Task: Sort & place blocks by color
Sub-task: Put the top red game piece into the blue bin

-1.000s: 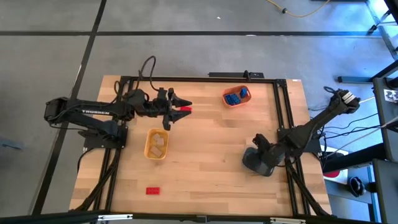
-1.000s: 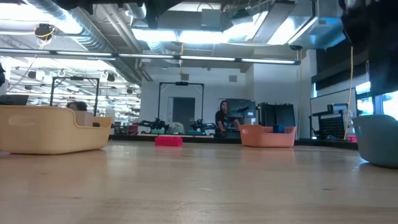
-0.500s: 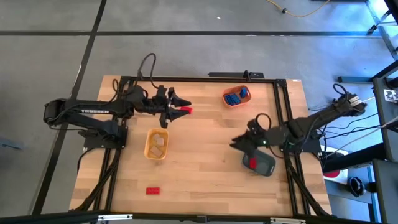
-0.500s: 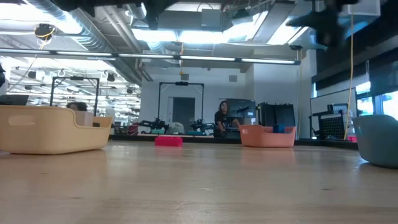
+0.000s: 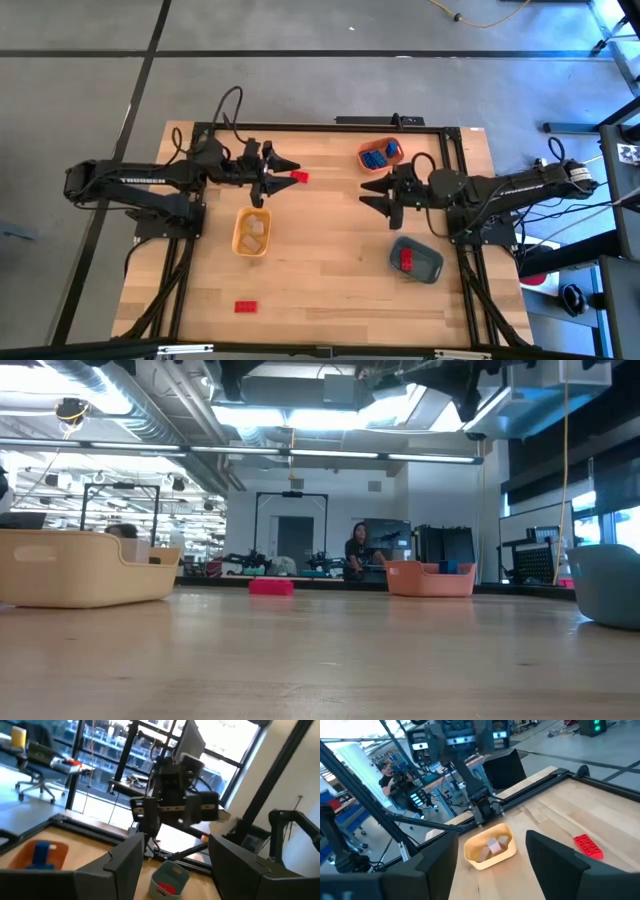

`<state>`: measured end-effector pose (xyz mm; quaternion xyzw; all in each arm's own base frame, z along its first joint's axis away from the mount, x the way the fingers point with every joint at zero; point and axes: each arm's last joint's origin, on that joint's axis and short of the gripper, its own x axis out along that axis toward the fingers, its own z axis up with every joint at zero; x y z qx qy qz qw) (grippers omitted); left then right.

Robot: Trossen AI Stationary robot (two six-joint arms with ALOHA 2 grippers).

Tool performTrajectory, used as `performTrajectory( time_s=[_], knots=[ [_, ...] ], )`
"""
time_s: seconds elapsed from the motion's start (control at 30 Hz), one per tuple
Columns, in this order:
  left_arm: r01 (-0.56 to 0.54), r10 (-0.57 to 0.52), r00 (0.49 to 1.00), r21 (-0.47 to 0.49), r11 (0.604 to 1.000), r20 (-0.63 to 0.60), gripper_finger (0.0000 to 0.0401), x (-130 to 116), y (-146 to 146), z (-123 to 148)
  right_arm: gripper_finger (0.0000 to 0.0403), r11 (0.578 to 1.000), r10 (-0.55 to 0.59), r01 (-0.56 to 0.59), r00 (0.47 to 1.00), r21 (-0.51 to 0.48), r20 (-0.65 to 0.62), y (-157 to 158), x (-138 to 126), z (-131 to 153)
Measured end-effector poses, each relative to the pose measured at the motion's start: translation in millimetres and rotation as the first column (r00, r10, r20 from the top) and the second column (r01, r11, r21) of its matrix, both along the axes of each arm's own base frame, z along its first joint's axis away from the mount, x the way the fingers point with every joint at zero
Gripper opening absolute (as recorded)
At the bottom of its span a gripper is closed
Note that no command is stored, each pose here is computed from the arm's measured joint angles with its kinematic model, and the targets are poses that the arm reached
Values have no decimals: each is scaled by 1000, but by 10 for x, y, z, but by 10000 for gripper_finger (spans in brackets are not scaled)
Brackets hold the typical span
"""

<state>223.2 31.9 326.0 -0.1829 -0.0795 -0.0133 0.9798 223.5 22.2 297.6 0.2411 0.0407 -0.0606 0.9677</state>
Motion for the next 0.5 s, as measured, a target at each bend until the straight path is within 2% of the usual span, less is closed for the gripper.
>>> performTrajectory(
  time_s=[0.1, 0.5],
  knots=[
    [-19, 18, 1000, 30, 999, 13, 214, -4, -44, 19, 236, 1000, 18, -18, 1000, -14, -2, -42, 6, 0],
    [-63, 64, 997, 43, 997, -30, 214, 16, -114, -26, 236, 997, 24, -24, 1000, -67, -8, -52, 7, 0]
  ],
)
